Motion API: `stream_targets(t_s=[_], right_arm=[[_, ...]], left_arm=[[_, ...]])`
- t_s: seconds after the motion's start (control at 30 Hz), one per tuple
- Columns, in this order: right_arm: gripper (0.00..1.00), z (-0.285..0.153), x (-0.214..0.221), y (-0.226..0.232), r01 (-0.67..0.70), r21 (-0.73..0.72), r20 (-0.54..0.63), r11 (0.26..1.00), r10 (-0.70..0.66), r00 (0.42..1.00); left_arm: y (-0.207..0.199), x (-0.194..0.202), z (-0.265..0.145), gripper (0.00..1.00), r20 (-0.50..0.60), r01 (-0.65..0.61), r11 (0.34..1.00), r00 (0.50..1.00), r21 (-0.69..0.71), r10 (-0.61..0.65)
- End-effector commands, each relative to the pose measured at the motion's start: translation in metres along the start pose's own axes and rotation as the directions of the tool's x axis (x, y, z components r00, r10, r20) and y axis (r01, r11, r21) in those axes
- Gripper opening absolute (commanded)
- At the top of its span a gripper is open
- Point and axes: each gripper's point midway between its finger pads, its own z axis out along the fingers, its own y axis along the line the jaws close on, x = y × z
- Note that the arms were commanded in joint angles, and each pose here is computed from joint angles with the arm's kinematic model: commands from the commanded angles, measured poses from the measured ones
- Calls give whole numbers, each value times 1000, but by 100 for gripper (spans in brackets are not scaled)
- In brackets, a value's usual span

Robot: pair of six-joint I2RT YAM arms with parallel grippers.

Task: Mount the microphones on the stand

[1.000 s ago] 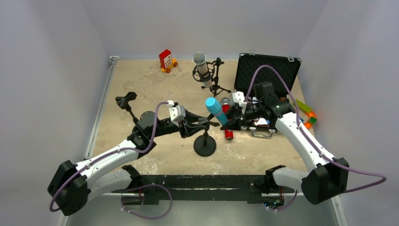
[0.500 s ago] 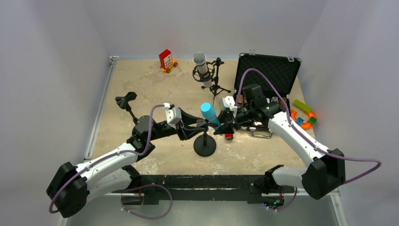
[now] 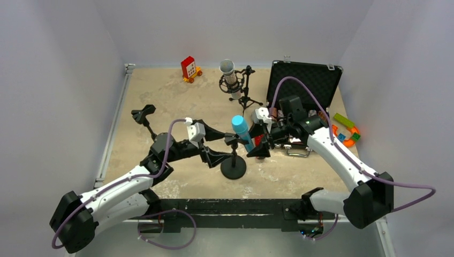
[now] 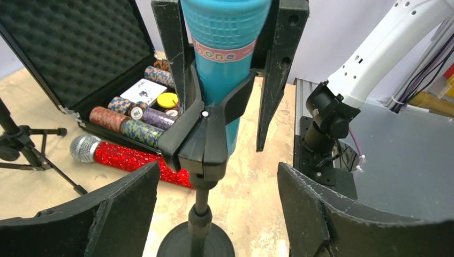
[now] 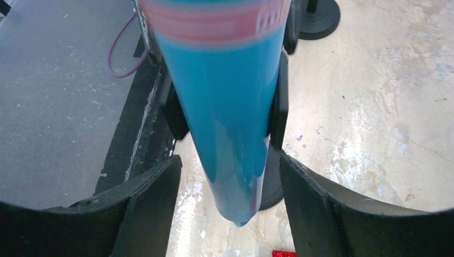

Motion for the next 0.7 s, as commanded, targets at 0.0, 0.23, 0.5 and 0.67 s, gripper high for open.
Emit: stream_targets(t_s=[0.0, 0.23, 0.5, 0.67], right_arm=[[72, -16, -18, 7, 51, 29, 33, 998, -52, 998], [75, -39, -26, 11, 100, 62, 80, 993, -105, 991], [76, -47, -24, 13, 121, 94, 104, 988, -130, 986], [75, -52, -25, 12, 109, 108, 126, 988, -123, 984]], left_arm=[[-4, -7, -11, 85, -2, -80, 997, 997, -6, 80], [0, 39, -19, 85, -96, -97, 995, 991, 0, 96], [21, 49, 8, 82, -53, -138, 990, 989, -9, 137], [30, 51, 31, 78, -5, -117, 993, 993, 4, 117]])
